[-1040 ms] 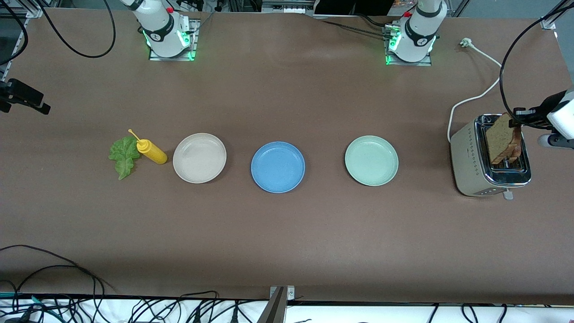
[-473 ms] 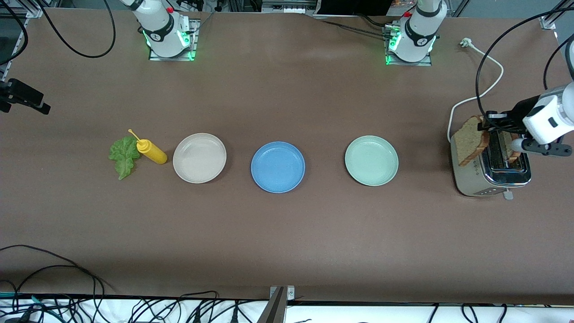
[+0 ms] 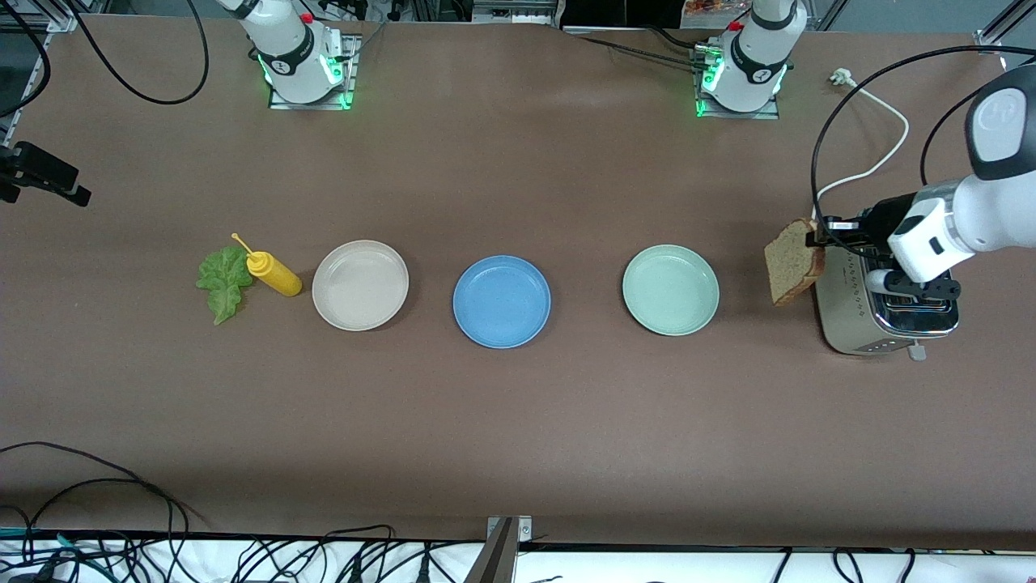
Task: Make sandwich in blue plate with both arms
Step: 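Carry the bread slice with the left gripper to the blue plate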
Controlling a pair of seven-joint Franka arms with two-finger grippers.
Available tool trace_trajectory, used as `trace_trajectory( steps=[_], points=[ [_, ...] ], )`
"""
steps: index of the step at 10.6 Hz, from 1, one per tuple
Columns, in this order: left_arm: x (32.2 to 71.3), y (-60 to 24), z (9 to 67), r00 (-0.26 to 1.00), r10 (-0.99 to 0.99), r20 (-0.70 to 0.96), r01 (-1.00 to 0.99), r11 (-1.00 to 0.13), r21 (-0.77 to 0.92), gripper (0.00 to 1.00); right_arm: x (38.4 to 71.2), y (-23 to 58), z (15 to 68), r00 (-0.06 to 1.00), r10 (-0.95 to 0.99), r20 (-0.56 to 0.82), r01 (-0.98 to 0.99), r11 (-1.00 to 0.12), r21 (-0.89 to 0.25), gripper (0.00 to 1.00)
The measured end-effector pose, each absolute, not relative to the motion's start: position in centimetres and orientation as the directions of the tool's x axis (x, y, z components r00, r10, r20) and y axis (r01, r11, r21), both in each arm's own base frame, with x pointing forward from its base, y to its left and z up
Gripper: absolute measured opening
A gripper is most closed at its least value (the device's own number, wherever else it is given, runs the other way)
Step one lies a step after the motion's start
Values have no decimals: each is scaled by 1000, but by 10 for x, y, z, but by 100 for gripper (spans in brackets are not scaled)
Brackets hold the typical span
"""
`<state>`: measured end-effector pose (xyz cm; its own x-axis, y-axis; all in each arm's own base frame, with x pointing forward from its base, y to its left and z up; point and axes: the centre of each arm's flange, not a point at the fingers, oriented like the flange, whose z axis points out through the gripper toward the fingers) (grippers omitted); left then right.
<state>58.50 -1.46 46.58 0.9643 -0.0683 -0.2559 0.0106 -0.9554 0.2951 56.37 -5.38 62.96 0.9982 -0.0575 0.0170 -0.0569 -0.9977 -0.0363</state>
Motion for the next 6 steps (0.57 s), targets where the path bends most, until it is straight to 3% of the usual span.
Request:
trace_trajectory(
  steps=[6],
  points=[
    [592, -95, 458, 965, -18, -260, 83, -924, 374, 8, 564, -54, 630, 998, -58, 17, -57, -998, -36, 100]
  ],
)
